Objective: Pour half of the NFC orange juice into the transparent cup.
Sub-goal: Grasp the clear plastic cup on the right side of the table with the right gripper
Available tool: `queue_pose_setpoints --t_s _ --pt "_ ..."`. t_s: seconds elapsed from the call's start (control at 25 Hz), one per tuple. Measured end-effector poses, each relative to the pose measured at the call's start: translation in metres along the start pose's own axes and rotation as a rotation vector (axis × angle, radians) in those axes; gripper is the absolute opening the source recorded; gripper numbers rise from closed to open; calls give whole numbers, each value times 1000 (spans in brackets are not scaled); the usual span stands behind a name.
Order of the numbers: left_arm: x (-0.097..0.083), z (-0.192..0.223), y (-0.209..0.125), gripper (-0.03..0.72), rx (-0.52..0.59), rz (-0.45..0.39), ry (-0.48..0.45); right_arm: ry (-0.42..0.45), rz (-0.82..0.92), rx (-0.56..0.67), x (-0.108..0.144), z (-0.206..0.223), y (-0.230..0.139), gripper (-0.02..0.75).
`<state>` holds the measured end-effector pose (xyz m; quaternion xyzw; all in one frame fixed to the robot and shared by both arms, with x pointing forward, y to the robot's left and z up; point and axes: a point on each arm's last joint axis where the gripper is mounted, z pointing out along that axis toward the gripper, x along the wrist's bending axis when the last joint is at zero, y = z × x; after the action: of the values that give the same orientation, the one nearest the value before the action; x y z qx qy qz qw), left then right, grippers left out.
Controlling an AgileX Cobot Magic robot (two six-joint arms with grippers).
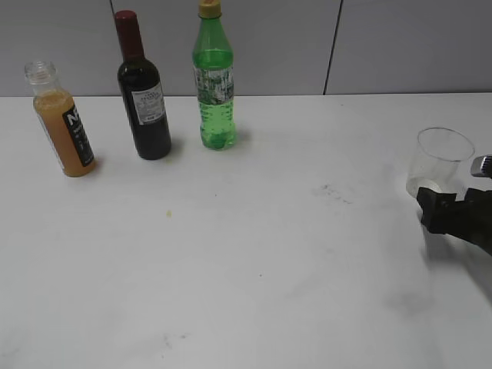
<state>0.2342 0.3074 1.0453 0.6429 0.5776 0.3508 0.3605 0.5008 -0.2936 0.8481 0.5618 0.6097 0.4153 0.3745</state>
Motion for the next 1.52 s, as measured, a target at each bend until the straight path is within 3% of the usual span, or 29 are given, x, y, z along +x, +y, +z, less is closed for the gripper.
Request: queue_pose_setpoints --t_s 1.12,1.52 --pt "0 0 0 584 0 0 0 13 18 -109 -5 60 11 657" --pt "0 0 0 584 0 0 0 9 26 -107 -5 60 11 558"
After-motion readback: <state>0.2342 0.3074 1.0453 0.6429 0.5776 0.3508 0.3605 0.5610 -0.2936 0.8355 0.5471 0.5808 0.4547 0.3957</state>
